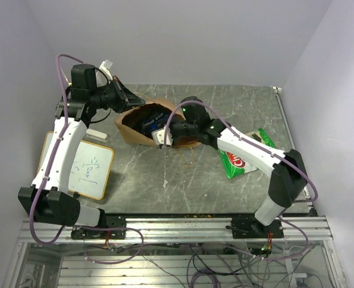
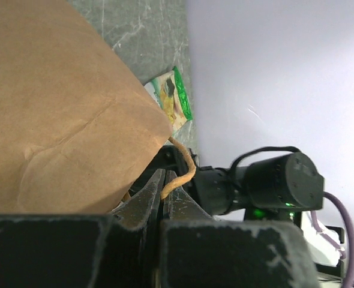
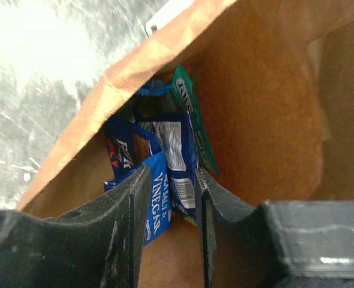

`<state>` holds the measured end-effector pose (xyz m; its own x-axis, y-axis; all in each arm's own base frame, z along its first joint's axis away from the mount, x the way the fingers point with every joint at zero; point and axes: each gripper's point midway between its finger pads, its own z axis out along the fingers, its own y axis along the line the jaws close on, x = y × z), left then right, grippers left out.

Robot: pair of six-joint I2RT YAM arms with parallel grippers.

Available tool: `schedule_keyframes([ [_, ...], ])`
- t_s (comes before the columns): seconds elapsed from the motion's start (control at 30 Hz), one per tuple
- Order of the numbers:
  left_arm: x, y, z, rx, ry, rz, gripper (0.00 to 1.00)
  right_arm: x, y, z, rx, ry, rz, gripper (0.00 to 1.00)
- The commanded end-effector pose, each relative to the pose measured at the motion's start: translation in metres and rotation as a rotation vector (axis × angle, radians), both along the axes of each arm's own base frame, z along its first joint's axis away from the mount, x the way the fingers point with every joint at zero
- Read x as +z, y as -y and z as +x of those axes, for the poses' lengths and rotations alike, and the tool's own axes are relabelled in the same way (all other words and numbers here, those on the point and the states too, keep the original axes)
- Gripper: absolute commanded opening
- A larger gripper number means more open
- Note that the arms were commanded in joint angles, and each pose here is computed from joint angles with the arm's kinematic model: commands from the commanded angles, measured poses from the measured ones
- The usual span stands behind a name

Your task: Take the snacks out of the paper bag

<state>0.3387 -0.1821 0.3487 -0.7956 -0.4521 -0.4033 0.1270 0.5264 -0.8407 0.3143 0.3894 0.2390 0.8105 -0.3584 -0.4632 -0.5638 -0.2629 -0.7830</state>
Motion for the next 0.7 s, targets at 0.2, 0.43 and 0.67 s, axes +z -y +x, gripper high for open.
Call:
schedule_keyframes([
  [0.2,0.029,0.008,0.004,-0.035,0.073,-0.036,0.07,-0.035,-0.016,0.054,-0.112,0.062,-0.096,0.43],
  [0.43,0.028,0.009,0.004,-0.046,0.070,-0.028,0.07,-0.038,-0.028,0.073,-0.147,0.089,-0.066,0.53],
  [0.67,0.024,0.009,0.004,-0.053,0.063,-0.025,0.07,-0.045,-0.040,0.085,-0.145,0.094,-0.076,0.57],
])
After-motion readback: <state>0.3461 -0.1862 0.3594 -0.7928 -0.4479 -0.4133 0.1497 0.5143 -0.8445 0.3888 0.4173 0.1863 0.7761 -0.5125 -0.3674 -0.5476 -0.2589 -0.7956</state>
